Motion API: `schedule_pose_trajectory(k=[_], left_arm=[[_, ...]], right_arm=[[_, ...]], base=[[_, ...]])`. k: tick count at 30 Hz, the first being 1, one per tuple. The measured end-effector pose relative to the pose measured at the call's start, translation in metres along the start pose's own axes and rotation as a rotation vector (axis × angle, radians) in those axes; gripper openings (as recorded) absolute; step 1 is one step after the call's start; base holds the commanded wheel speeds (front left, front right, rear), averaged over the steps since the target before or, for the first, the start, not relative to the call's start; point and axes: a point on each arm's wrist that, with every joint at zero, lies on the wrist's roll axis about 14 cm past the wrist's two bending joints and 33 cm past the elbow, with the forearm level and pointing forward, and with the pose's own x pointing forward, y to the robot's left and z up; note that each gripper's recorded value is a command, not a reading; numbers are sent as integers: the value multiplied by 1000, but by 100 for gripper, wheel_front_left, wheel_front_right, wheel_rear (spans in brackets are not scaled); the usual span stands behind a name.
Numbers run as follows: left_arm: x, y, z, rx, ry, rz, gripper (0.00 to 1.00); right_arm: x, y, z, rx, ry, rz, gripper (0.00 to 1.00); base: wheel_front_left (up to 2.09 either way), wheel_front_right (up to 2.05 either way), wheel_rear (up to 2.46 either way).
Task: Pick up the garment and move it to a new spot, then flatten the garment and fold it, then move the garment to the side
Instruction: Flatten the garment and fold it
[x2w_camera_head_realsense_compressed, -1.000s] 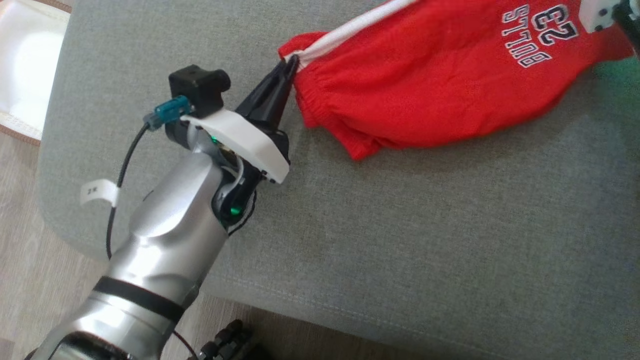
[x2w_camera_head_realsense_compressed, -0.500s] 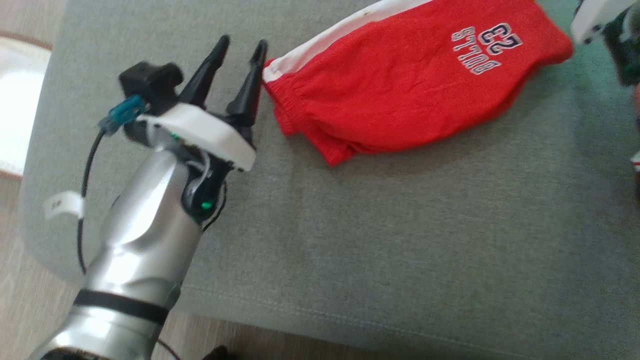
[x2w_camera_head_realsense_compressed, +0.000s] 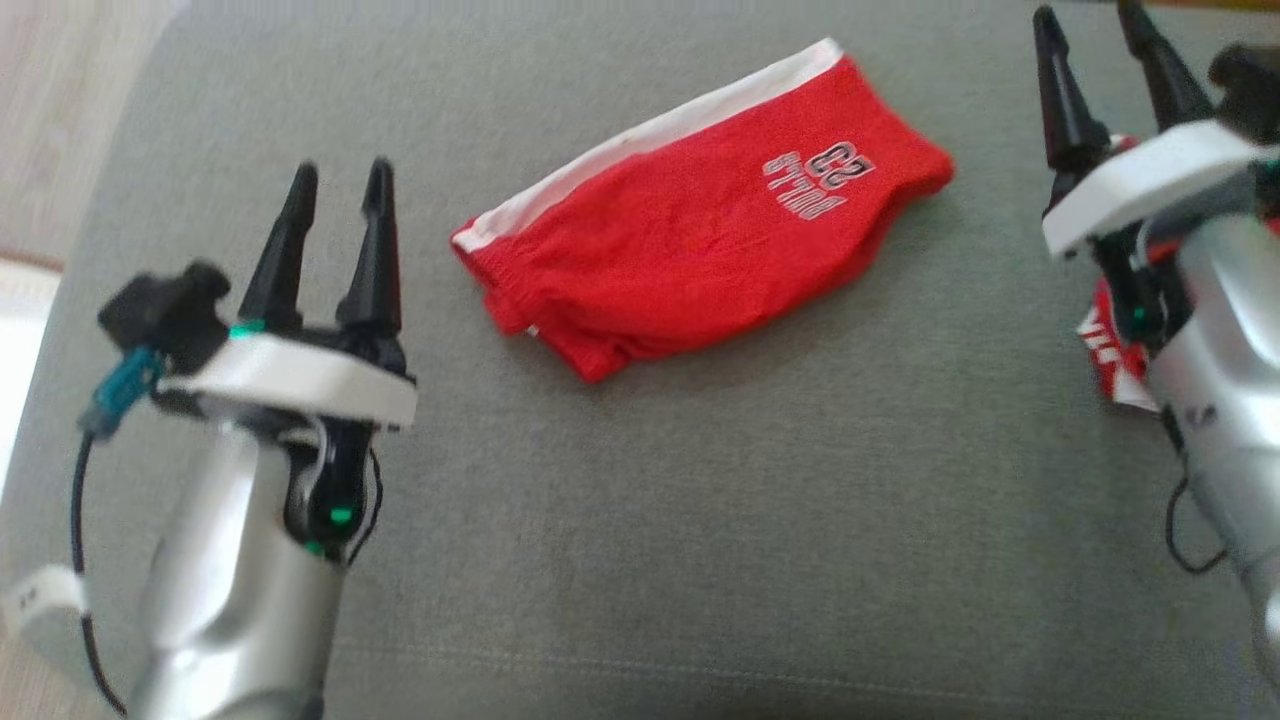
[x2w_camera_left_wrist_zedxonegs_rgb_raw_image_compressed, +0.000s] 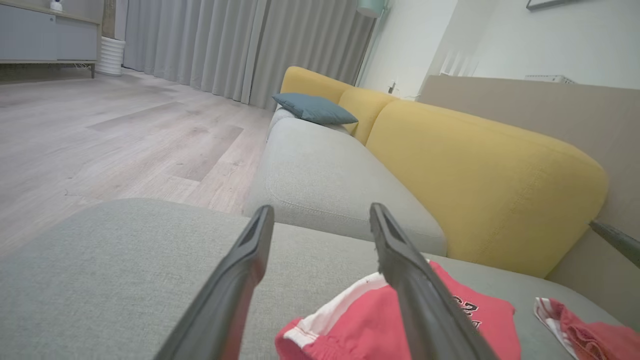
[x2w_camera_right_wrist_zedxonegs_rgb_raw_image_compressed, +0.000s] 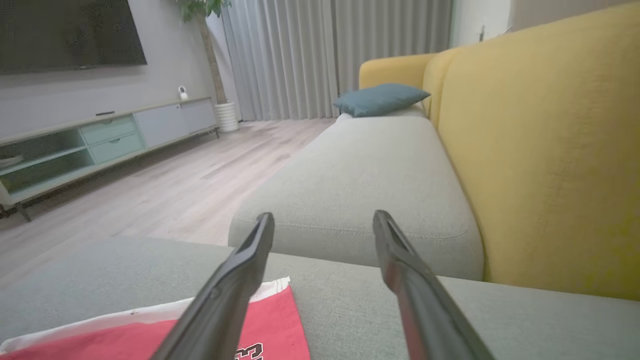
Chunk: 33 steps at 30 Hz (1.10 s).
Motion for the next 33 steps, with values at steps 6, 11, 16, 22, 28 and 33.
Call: schedule_pose_trajectory(k=[6,11,16,22,28,33], left_arm=[[-25,-16,3,-15,-23,-14,100],[-44,-30,-4,6,-4,-41,100],[-58,-43,-16,18,27,-66,100],[-66,-47,-24,20,48,-73,100],[-66,-46,-21,27,39,-71,100],[-67,-43,-21,17,38,-60,100]], right_arm=[[-51,-3,15,-6,-93,-36,100],[-95,16,-8,30,-93,-63,100],[-131,22,-28,95,-84,-135,100],[-153,22,-34,109,-90,-183,100],[-155,20,-27,94,-107,-194,100],[-151,21,-25,88,-99,-189,100]], base=[[0,0,0],[0,0,0],[0,0,0],[0,0,0],[0,0,0],[0,0,0]])
